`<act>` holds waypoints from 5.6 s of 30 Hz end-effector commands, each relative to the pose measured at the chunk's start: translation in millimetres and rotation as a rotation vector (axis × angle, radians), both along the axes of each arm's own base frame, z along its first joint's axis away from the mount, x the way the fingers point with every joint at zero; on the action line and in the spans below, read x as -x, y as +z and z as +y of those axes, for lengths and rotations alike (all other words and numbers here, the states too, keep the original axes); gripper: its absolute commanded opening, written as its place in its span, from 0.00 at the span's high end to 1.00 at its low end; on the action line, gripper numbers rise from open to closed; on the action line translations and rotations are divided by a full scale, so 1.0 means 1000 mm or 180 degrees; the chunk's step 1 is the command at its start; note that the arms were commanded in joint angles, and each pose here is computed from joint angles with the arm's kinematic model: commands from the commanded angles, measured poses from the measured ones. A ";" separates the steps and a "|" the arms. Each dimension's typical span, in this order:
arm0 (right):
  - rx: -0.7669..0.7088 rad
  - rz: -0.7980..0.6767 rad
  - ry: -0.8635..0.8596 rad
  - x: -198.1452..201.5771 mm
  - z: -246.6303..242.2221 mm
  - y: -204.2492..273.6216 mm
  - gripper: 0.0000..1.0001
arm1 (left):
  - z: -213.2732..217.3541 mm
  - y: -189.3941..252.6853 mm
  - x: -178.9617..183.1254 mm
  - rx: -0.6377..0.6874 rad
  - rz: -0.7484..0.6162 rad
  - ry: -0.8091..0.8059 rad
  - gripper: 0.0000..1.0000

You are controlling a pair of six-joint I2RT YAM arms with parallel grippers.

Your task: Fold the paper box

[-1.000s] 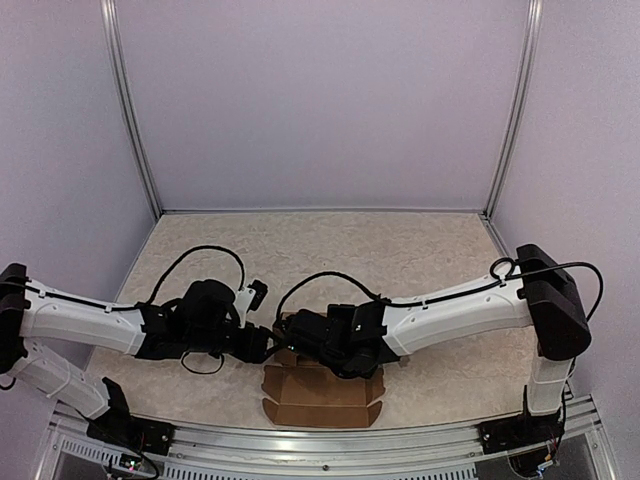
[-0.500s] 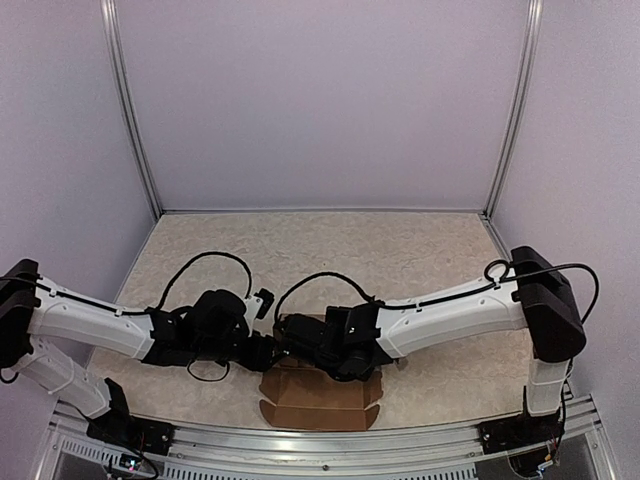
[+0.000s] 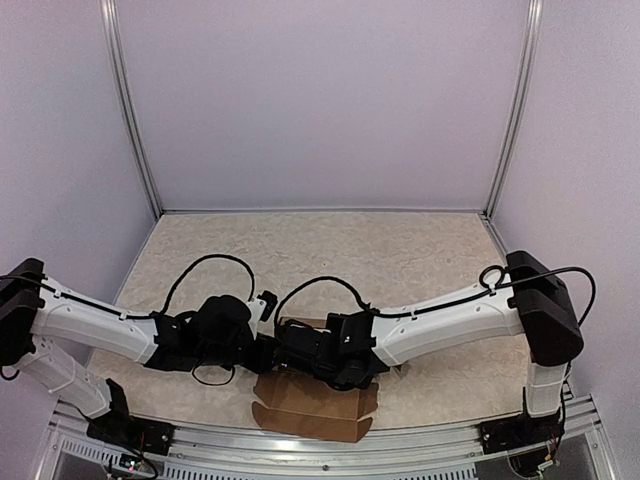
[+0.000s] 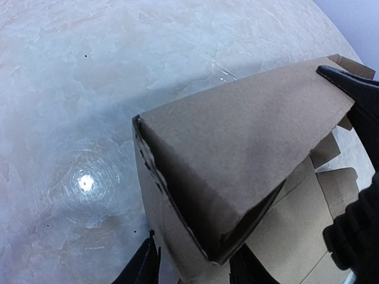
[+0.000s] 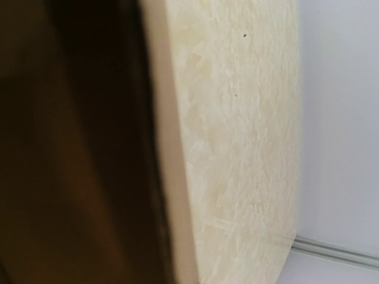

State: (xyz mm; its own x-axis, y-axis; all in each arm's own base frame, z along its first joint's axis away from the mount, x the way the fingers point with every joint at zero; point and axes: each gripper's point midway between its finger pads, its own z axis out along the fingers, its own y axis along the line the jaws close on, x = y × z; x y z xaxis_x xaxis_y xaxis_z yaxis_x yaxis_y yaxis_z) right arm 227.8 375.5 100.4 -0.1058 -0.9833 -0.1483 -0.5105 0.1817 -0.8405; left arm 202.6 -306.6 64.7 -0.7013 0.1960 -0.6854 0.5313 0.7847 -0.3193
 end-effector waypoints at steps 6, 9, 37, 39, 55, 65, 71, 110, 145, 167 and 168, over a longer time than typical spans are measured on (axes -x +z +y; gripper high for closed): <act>-0.0180 0.0256 -0.0009 0.020 0.013 -0.015 1.00 | -0.003 0.006 -0.009 0.0017 -0.0120 0.0114 0.73; -0.0257 0.0284 -0.0011 0.020 0.017 -0.009 0.96 | -0.002 0.005 -0.010 0.0006 -0.0127 0.0114 0.77; -0.2195 0.1150 0.0220 0.048 0.040 0.100 0.25 | -0.010 0.022 -0.034 -0.0308 -0.0622 0.0013 1.00; -0.2411 0.1191 0.0219 0.044 0.036 0.112 0.24 | -0.014 0.025 -0.037 -0.0332 -0.0704 -0.0039 1.00; -0.3791 0.1396 -0.0239 -0.022 -0.014 0.137 0.35 | -0.048 0.040 -0.062 -0.0639 -0.1284 -0.0509 1.00; -0.4279 0.1736 -0.0287 -0.043 -0.001 0.121 1.00 | -0.062 0.029 -0.068 -0.0613 -0.1373 -0.0569 1.00; -0.4234 0.1917 -0.0294 -0.048 0.017 0.104 1.00 | -0.064 0.020 -0.069 -0.0619 -0.1358 -0.0549 1.00; -0.4219 0.2553 -0.0588 -0.040 0.054 -0.002 1.00 | -0.056 -0.007 -0.060 -0.0301 -0.1189 -0.0251 0.74; -0.4338 0.2074 -0.0659 -0.037 0.052 0.034 1.00 | -0.065 -0.015 -0.057 -0.0256 -0.1197 -0.0267 1.00; -0.4239 0.2060 -0.0753 -0.036 0.043 -0.010 1.00 | -0.079 -0.014 -0.056 -0.0381 -0.1224 -0.0315 0.99; -0.4224 0.2071 -0.0766 -0.035 0.042 -0.014 1.00 | -0.079 -0.015 -0.056 -0.0385 -0.1218 -0.0314 0.99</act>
